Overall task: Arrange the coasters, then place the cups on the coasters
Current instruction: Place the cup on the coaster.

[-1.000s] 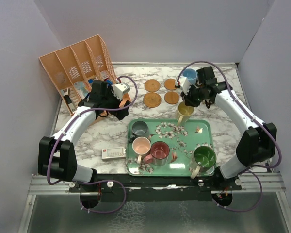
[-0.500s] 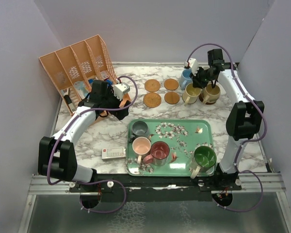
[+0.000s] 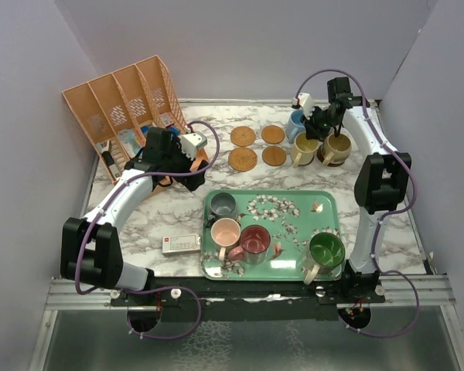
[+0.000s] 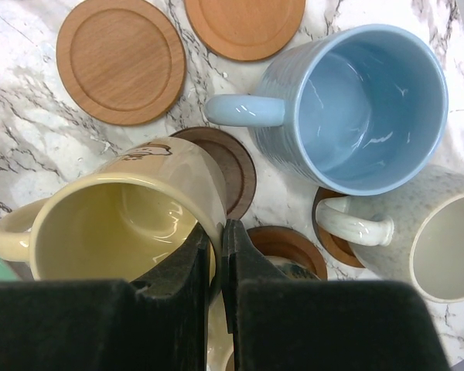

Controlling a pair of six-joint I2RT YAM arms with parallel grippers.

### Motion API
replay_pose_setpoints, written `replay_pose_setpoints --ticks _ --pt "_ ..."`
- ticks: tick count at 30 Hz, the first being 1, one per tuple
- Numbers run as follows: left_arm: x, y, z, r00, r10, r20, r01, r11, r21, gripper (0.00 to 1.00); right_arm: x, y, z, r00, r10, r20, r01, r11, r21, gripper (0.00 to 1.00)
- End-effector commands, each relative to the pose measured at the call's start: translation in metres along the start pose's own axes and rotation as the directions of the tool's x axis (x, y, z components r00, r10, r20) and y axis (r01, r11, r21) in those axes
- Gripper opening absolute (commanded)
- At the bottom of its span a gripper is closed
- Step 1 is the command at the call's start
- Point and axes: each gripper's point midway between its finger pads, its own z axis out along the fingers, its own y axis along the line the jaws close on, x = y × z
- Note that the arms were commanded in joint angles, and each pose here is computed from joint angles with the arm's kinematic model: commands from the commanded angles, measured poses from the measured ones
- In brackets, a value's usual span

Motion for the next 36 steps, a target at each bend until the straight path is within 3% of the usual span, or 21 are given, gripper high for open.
replay_pose_setpoints --ticks 1,36 --pt "-0.006 -0.004 -0.004 0.999 0.030 0.032 -0.031 1.000 0.007 0.99 -0.006 -0.018 -0.005 1.000 0.005 0.018 -0.006 0.999 0.047 0.01" --pt "-0.008 -0.004 -0.006 0.999 0.028 0.040 -0.028 1.000 0.008 0.99 0.007 -0.032 0.010 1.000 0.029 0.001 -0.029 0.998 0.048 0.01"
